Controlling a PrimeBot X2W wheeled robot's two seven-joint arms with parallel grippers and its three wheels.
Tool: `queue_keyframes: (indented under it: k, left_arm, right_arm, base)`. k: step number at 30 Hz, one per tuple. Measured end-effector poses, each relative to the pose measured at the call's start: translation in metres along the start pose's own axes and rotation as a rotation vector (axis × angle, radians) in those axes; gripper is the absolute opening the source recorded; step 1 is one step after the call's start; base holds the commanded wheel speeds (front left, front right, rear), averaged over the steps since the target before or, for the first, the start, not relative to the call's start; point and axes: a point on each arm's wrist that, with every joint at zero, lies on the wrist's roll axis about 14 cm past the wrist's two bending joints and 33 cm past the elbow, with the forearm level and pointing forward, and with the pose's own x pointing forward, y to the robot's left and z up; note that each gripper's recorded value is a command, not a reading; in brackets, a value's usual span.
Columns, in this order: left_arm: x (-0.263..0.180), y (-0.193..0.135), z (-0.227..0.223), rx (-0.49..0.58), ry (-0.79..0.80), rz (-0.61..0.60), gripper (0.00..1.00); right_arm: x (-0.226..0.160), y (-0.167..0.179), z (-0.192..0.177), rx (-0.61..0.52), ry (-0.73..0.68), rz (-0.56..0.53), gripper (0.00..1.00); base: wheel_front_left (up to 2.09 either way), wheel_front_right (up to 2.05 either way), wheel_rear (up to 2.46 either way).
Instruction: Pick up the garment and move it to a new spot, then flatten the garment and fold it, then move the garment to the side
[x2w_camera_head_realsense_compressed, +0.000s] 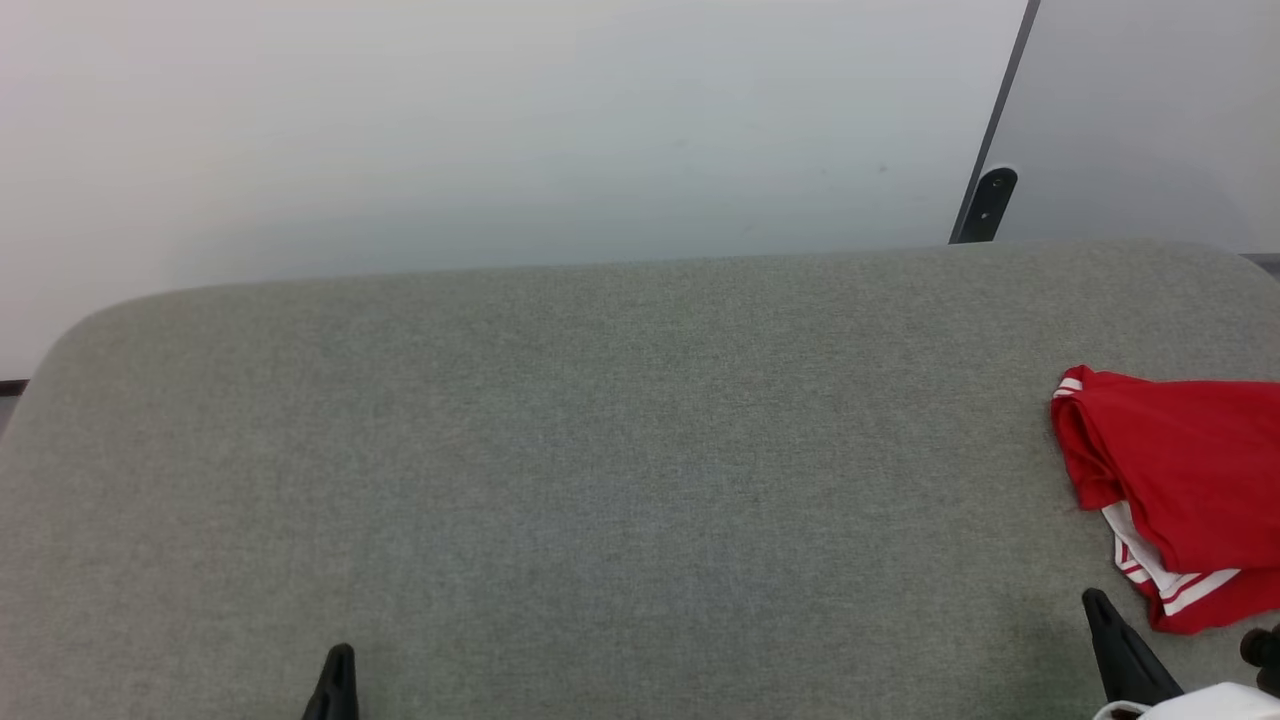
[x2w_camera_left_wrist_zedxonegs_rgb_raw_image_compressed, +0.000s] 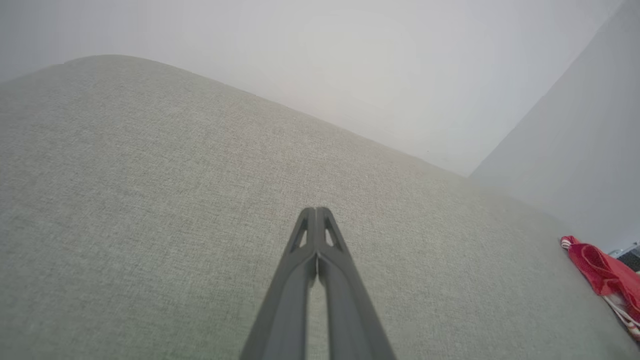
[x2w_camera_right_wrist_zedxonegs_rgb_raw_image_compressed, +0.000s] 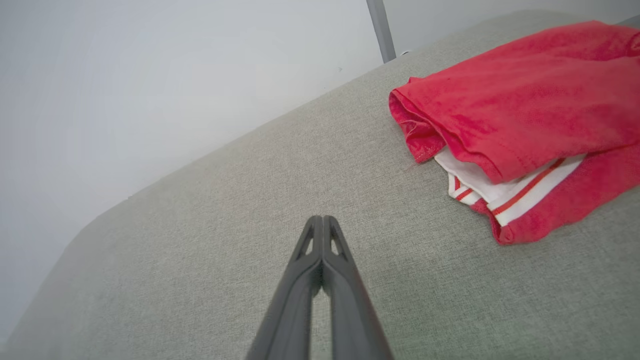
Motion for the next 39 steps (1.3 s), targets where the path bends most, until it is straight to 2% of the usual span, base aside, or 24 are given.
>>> queue_keyframes:
  k: [16, 39]
  left_arm:
    - [0.016, 0.001, 0.0, -0.26, 0.016, 0.019, 0.0]
    - [0.034, -0.002, 0.004, -0.565, 0.028, 0.019, 0.0]
  right_arm:
    - [0.01, 0.007, 0.006, 0.237, -0.035, 0.039, 0.0]
    - [0.021, 0.011, 0.013, 0.524, -0.074, 0.077, 0.0]
  base:
    - [0.0, 0.0, 0.0]
    - [0.0, 0.0, 0.0]
